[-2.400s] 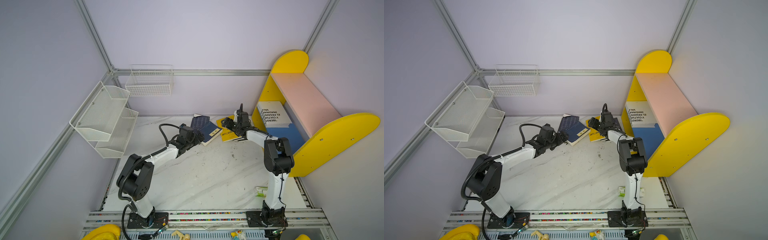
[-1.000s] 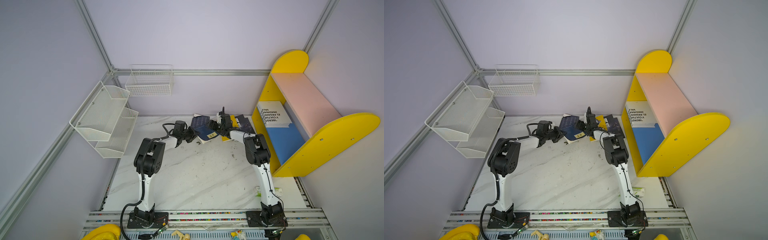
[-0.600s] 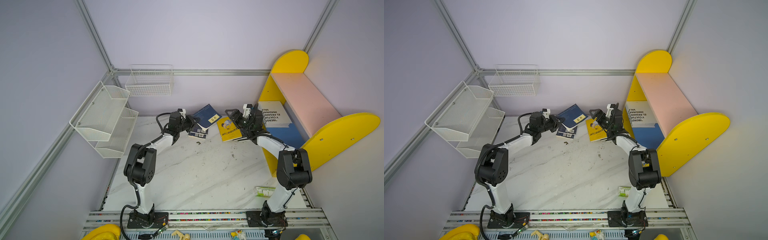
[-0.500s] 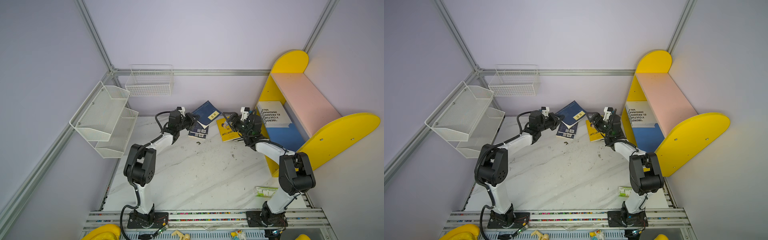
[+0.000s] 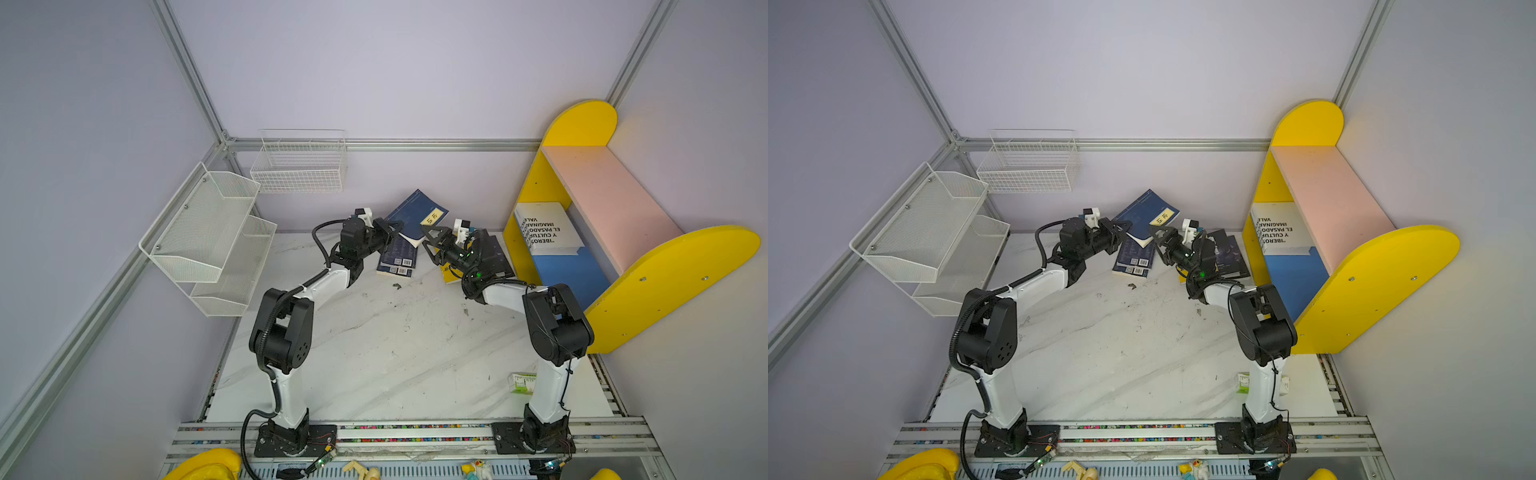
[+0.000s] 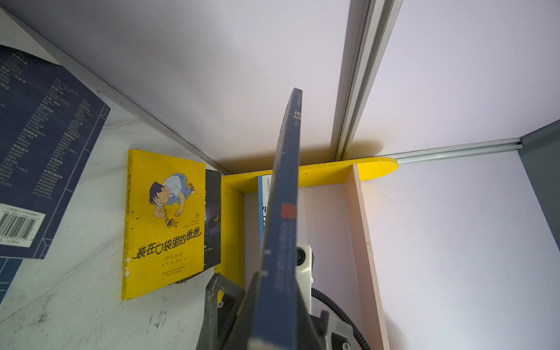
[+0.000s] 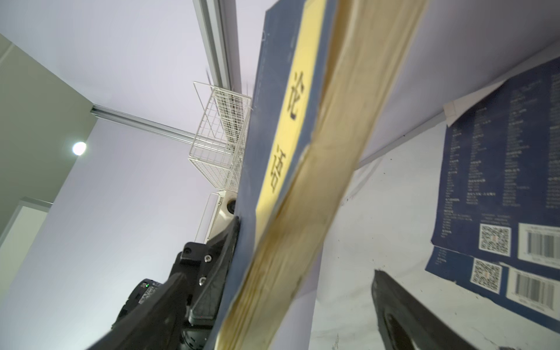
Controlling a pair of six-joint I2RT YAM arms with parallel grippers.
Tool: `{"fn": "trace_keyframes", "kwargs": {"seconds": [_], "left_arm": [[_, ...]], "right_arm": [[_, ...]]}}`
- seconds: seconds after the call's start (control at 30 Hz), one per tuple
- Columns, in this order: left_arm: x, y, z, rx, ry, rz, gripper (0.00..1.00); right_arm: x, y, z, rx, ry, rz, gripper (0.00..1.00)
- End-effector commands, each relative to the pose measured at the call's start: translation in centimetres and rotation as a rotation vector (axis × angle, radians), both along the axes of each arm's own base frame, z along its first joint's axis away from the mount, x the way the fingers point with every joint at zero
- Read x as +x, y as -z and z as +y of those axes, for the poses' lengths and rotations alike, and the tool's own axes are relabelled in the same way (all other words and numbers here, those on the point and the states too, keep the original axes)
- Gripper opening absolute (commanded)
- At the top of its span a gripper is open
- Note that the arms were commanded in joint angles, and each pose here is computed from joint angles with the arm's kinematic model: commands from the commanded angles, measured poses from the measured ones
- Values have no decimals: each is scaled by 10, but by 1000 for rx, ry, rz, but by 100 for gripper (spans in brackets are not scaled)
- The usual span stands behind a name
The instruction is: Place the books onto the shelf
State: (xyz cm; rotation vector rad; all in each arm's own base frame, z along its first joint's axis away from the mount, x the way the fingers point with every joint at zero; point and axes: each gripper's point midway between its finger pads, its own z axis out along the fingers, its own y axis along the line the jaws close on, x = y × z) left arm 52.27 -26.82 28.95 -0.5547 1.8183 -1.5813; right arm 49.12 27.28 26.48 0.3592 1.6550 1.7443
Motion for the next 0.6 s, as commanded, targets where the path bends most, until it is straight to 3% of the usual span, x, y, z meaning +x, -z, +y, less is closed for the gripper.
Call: {"fn": "trace_keyframes", "kwargs": {"seconds": [0.0,0.17,0.3,0.4,0.5,0.57], "left_arm": [[-1,-68,-5,-81,18,-166,0],[-2,-73,-4,-69,16,-194,2],[0,-84,-3,-27,104,-248,10],[-8,-87,0,13,155,-284,31],[-17,-82,8,109,174,-285,60],[-22,-79,21,174,176,-291,70]], "right_arm": [[0,-34,4,127,-25,-73,83],[5,-16,12,144,-46,1,48],[-1,-9,2,134,12,12,23],[-5,-9,3,103,-10,13,11],[-7,-12,2,84,-41,-1,9],[-10,-21,-3,70,-82,-29,8]]}}
